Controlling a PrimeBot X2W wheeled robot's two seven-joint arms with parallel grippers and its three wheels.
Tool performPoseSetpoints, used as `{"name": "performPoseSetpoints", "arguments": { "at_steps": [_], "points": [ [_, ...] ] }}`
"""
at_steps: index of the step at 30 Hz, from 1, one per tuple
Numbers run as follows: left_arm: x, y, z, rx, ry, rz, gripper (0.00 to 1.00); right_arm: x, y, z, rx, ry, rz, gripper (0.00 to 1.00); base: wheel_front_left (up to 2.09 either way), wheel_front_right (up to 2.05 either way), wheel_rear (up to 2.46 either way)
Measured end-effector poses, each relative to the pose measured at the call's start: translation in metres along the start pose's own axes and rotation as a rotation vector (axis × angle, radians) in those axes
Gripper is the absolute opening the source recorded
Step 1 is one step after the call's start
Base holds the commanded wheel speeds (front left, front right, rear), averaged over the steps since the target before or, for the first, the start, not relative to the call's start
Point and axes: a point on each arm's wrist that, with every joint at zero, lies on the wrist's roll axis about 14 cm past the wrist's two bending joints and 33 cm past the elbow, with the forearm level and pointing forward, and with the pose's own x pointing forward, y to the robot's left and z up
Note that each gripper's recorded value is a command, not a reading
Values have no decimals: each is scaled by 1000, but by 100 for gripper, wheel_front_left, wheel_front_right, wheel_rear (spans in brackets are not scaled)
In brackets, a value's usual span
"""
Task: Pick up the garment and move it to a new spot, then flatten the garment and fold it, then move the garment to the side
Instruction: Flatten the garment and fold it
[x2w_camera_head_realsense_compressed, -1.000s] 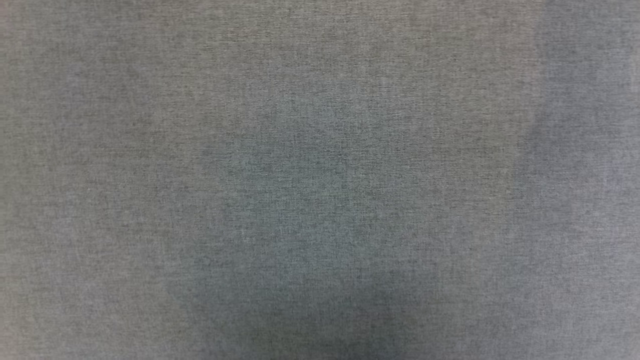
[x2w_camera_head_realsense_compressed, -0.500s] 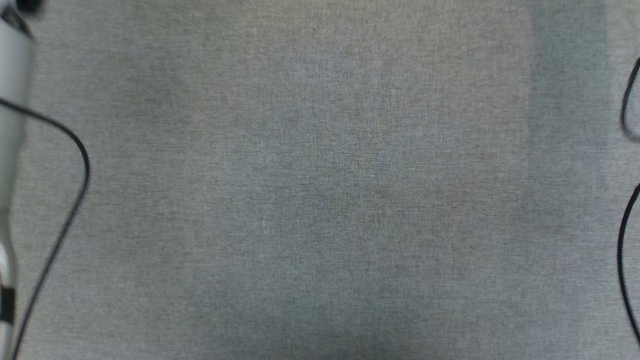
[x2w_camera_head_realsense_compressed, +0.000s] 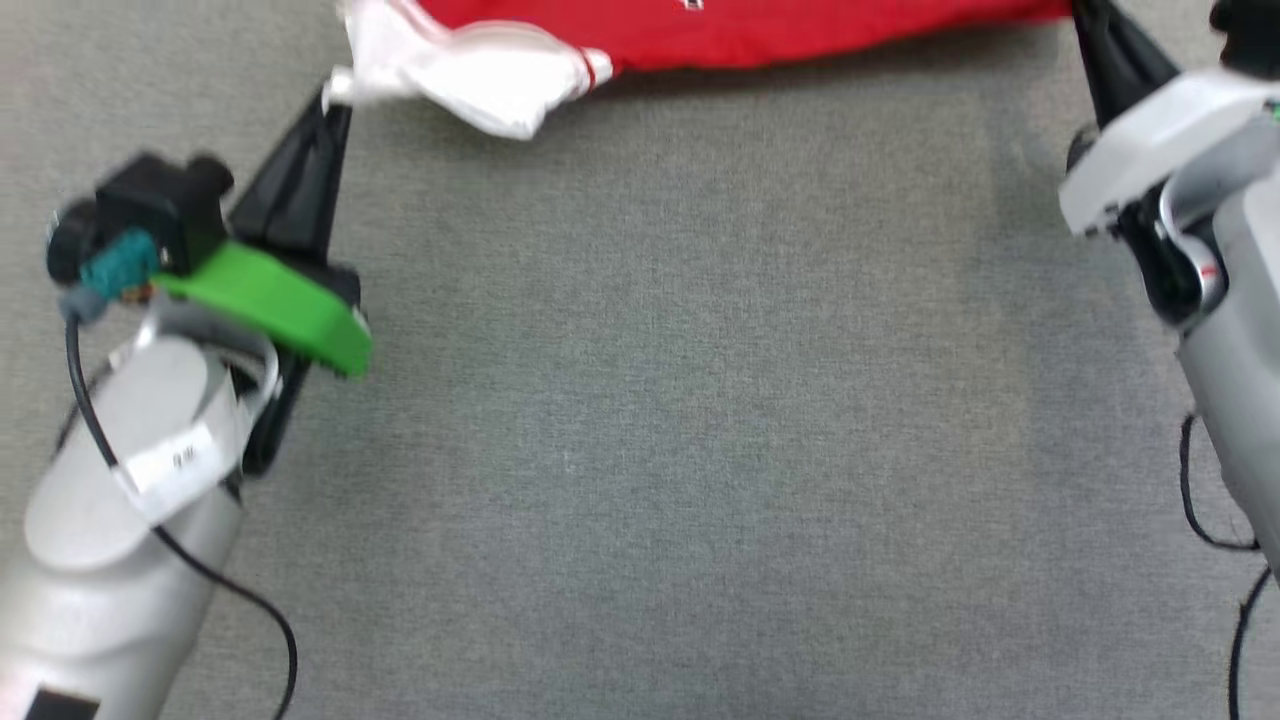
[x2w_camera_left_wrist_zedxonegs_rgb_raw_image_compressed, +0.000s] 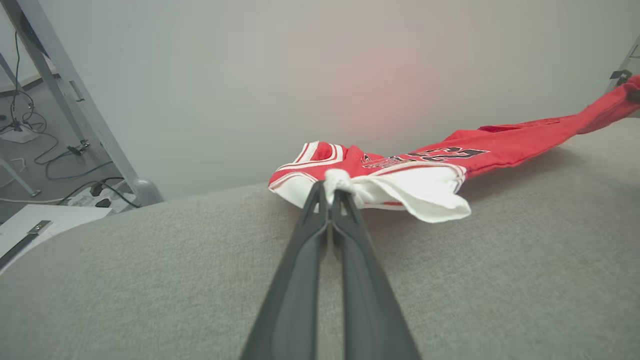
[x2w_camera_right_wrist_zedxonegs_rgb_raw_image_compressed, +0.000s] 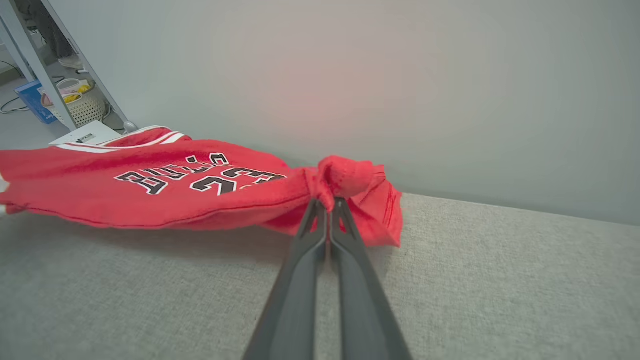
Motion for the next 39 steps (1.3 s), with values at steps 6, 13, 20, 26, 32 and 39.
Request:
{"name": "performPoseSetpoints", "arguments": {
  "at_steps": [6, 13, 20, 26, 32, 39],
  "points": [
    [-51, -1, -6, -77, 50, 54, 0, -35, -6, -10, 51, 64, -6, 0, 0, 0, 0],
    [-96, -25, -15, -102, 147, 13, 0, -73, -13, -39, 159, 179, -41, 0, 0, 0, 0],
    [-139, -54, -27, -89, 235, -40, 0, -114, -3, -60, 254, 285, -37, 0, 0, 0, 0],
    [-159, -72, -23, -93, 240, -60, 0, -144, 0, -58, 309, 293, -36, 0, 0, 0, 0],
    [-177, -82, -25, -96, 264, -72, 0, -175, 2, -56, 324, 309, -28, 0, 0, 0, 0],
    [-205, -97, -30, -128, 295, -102, 0, -223, 8, -64, 318, 383, -28, 0, 0, 0, 0]
  ]
}}
